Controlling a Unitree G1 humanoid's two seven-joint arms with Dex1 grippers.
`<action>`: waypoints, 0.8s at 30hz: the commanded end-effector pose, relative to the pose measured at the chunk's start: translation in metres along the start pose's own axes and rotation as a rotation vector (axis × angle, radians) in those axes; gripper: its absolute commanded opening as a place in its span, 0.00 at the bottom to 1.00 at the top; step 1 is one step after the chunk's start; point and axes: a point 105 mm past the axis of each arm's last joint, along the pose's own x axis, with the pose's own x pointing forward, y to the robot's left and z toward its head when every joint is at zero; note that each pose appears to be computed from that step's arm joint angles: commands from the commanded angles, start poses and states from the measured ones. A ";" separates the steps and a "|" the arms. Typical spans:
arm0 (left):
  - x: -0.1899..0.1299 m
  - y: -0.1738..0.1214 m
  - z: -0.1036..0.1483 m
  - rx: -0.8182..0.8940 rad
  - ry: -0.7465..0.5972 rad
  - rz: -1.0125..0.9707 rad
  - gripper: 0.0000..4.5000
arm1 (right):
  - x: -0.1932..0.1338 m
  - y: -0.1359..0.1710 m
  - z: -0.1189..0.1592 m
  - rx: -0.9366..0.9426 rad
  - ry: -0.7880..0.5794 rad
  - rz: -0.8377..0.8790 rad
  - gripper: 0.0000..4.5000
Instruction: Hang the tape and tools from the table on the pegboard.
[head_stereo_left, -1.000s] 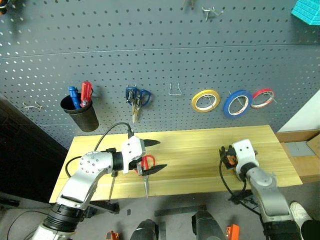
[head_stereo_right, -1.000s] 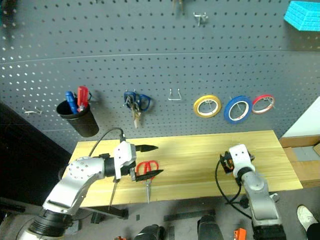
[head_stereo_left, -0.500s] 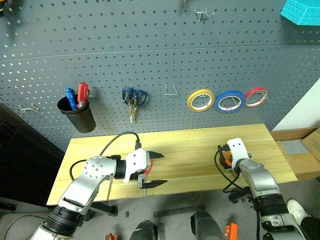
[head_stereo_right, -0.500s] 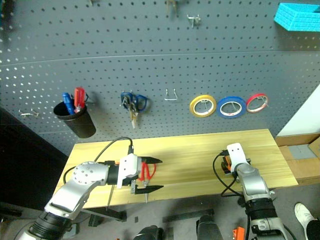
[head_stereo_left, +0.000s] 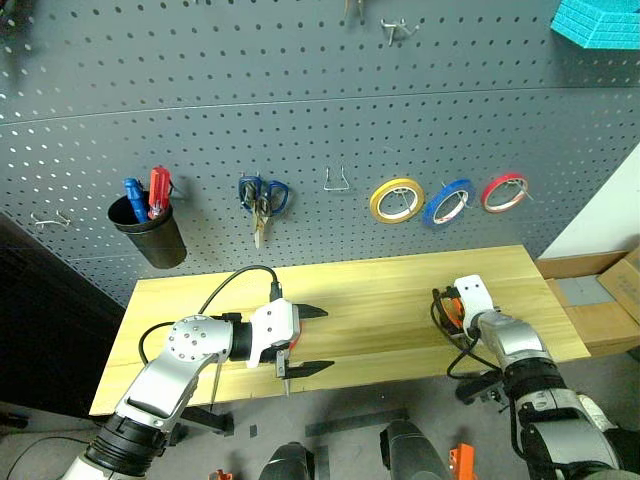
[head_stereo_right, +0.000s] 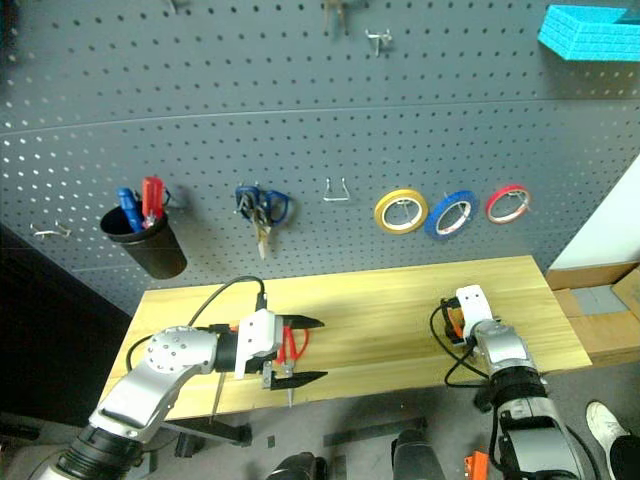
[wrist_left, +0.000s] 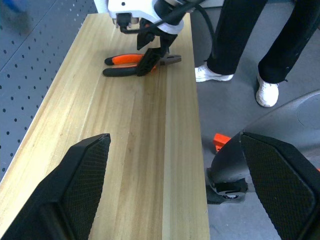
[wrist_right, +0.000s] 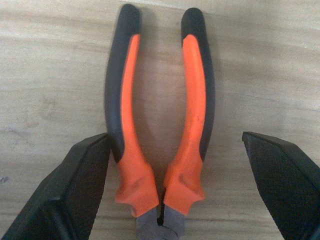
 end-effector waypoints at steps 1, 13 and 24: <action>-0.001 0.002 0.009 0.031 -0.031 0.025 0.98 | 0.001 0.001 -0.004 0.032 0.033 0.053 0.99; -0.009 0.012 0.011 -0.058 -0.099 0.149 0.98 | -0.006 0.032 0.013 -0.045 -0.059 0.126 0.56; -0.055 0.039 0.016 -0.236 -0.329 0.554 0.98 | -0.139 0.138 0.103 -0.179 -0.765 0.320 0.56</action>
